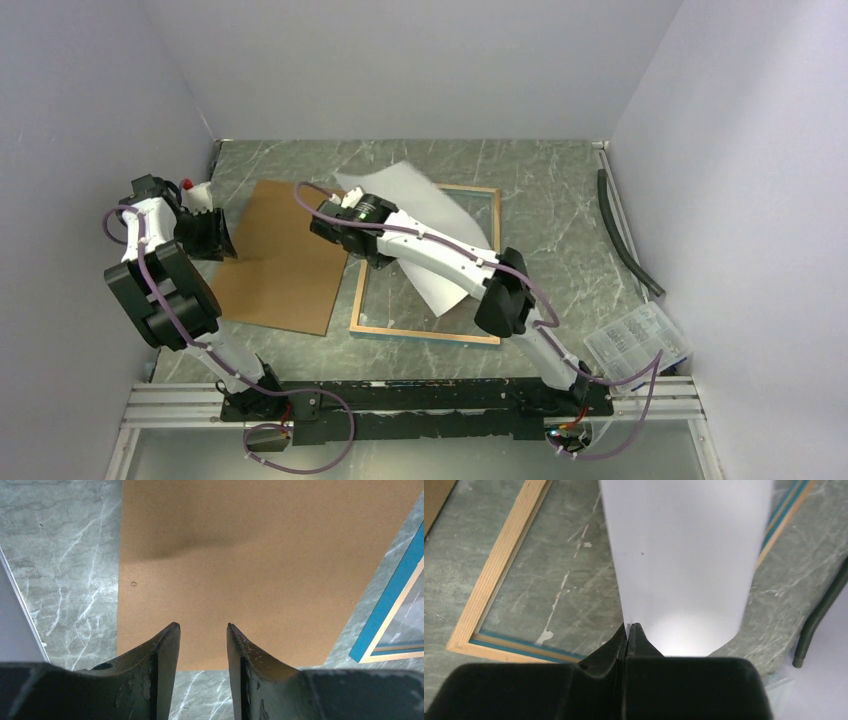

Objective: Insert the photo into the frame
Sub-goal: Turn over the photo from the photo frame.

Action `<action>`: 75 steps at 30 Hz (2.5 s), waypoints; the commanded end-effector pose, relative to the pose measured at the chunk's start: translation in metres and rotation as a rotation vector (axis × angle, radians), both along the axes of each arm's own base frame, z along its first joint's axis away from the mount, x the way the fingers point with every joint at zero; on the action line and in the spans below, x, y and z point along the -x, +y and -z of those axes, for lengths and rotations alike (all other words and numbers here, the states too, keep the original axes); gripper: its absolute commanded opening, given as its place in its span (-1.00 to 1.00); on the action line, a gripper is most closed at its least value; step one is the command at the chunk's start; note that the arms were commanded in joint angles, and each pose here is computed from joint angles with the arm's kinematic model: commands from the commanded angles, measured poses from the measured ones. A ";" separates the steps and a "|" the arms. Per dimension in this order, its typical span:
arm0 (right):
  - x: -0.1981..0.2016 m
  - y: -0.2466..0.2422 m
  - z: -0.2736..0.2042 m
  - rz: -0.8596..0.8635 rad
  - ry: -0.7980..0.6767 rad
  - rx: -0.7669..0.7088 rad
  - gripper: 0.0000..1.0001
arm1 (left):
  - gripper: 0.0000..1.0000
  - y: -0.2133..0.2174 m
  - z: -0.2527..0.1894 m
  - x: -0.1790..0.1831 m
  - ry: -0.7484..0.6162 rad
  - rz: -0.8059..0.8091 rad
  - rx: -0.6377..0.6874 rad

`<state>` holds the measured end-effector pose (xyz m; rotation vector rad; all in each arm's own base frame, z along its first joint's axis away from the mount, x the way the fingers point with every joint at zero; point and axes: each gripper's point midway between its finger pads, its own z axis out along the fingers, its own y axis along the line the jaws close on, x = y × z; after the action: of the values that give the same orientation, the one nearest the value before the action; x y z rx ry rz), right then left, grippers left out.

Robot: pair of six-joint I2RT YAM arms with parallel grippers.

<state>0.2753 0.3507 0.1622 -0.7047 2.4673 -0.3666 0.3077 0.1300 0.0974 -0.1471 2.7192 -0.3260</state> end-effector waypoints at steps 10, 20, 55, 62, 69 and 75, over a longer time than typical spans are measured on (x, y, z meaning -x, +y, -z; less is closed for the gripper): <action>0.001 0.091 0.023 0.015 0.198 -0.530 -0.55 | -0.09 -0.020 -0.009 0.010 -0.025 0.041 0.036; -0.001 0.113 -0.007 -0.019 0.304 -0.796 0.84 | -0.05 -0.110 -0.013 0.003 0.019 0.198 0.213; -0.226 -0.050 0.042 0.022 0.136 -0.986 0.84 | -0.15 -0.207 0.069 -0.026 0.152 0.489 -0.113; -0.250 -0.048 0.054 0.004 0.085 -1.038 0.78 | -0.16 -0.208 0.071 -0.024 0.152 0.490 -0.125; -0.264 -0.046 0.070 0.008 0.080 -1.073 0.76 | -0.15 -0.210 0.070 -0.025 0.151 0.485 -0.120; -0.266 -0.044 0.078 0.013 0.085 -1.102 0.74 | -0.15 -0.212 0.073 -0.025 0.158 0.485 -0.123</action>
<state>0.5246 0.2975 0.0578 -0.1882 2.3792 0.9132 0.3236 -0.0776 0.0231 0.5633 2.9273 -0.2999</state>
